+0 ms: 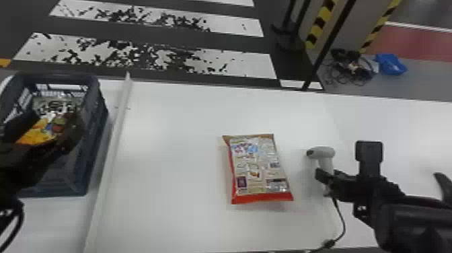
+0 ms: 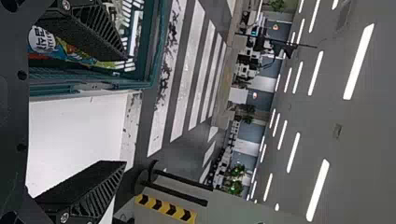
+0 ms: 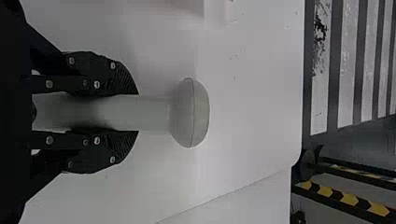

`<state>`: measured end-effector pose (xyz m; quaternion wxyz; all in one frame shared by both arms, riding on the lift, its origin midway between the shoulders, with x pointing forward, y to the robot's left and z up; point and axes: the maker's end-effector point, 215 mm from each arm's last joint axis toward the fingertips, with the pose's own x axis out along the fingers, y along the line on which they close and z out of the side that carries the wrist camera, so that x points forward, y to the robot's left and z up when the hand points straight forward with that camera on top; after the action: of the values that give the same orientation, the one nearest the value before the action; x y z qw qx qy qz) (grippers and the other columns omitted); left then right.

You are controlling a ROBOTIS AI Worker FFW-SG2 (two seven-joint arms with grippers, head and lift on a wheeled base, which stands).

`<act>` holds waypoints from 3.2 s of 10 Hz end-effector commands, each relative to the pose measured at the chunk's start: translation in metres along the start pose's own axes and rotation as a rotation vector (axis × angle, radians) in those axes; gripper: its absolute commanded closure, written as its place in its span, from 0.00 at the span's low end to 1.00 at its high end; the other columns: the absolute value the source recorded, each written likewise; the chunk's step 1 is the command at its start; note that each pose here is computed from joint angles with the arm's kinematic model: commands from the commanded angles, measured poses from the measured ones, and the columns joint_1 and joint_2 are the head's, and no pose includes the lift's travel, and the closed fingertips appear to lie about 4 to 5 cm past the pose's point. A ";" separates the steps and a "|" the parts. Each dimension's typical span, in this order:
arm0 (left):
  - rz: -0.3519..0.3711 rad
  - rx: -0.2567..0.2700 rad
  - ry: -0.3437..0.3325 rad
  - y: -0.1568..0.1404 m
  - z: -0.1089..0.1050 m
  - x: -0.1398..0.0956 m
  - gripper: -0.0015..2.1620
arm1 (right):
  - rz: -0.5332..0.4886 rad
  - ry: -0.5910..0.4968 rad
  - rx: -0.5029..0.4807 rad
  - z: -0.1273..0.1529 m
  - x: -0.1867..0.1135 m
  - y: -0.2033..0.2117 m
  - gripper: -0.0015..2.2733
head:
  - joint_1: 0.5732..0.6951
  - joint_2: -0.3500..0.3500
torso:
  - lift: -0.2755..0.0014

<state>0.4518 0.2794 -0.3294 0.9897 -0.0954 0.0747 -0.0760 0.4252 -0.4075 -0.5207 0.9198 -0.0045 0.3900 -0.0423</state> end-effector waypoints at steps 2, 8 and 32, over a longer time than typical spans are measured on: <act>0.001 -0.002 -0.001 0.000 0.000 0.000 0.04 | 0.036 -0.055 -0.003 0.012 -0.028 0.025 0.99 | 1.00 0.28 | 0.65; 0.001 -0.006 0.004 0.000 -0.003 0.000 0.04 | 0.164 -0.033 -0.038 -0.005 -0.081 0.106 0.99 | 1.00 0.42 | 0.65; 0.002 -0.005 0.005 0.001 -0.003 -0.001 0.04 | 0.037 -0.004 -0.013 -0.008 -0.006 0.028 0.99 | 1.00 0.33 | 0.65</act>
<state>0.4503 0.2801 -0.3314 0.9896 -0.0961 0.0767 -0.0752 0.4170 -0.3776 -0.5208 0.9218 -0.0023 0.3871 -0.0223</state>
